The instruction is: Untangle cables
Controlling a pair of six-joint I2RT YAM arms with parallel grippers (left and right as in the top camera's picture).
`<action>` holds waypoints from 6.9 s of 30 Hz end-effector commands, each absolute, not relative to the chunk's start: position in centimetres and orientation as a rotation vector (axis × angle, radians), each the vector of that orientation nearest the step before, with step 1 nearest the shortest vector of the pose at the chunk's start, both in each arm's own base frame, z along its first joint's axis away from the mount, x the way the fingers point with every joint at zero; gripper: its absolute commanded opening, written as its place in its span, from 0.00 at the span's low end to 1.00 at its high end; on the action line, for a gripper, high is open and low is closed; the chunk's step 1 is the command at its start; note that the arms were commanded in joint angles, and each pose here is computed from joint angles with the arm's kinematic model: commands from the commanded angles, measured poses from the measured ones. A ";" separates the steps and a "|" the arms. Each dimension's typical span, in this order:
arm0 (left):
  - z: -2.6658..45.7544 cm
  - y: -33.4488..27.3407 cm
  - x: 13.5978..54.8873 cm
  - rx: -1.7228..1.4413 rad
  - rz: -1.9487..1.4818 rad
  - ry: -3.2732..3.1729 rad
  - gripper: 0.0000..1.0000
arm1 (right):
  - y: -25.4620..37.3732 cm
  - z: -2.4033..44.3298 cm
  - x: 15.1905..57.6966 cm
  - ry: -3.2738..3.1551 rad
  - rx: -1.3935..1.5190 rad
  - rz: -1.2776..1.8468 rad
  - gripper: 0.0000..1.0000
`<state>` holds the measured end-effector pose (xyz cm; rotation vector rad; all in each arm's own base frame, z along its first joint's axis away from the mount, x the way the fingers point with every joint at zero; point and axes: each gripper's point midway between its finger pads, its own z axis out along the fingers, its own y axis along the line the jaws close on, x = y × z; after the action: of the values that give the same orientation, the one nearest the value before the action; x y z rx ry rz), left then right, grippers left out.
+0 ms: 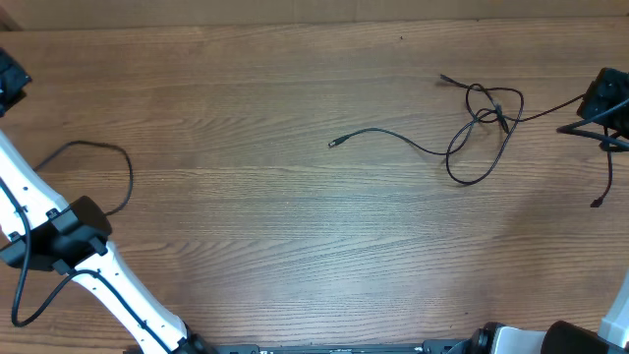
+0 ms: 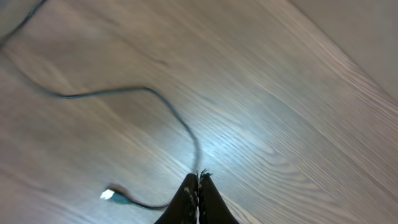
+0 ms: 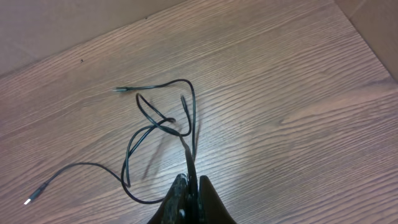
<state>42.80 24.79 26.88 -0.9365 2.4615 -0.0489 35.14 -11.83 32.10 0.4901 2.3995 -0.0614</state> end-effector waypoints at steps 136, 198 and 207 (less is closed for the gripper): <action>8.4 20.4 21.6 -2.528 -0.083 1.688 0.98 | -10.1 28.9 36.6 2.490 0.457 0.124 0.29; -2.3 26.9 26.6 -2.439 0.005 1.662 0.04 | -9.2 28.1 35.3 2.555 0.472 0.171 0.31; 0.2 23.7 34.6 -1.989 -0.623 1.908 0.04 | -9.3 28.1 35.3 2.555 0.471 0.170 0.31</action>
<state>31.66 27.62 0.59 -2.1870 1.7250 -0.2628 35.34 -9.16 28.37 0.4682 2.5491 0.1610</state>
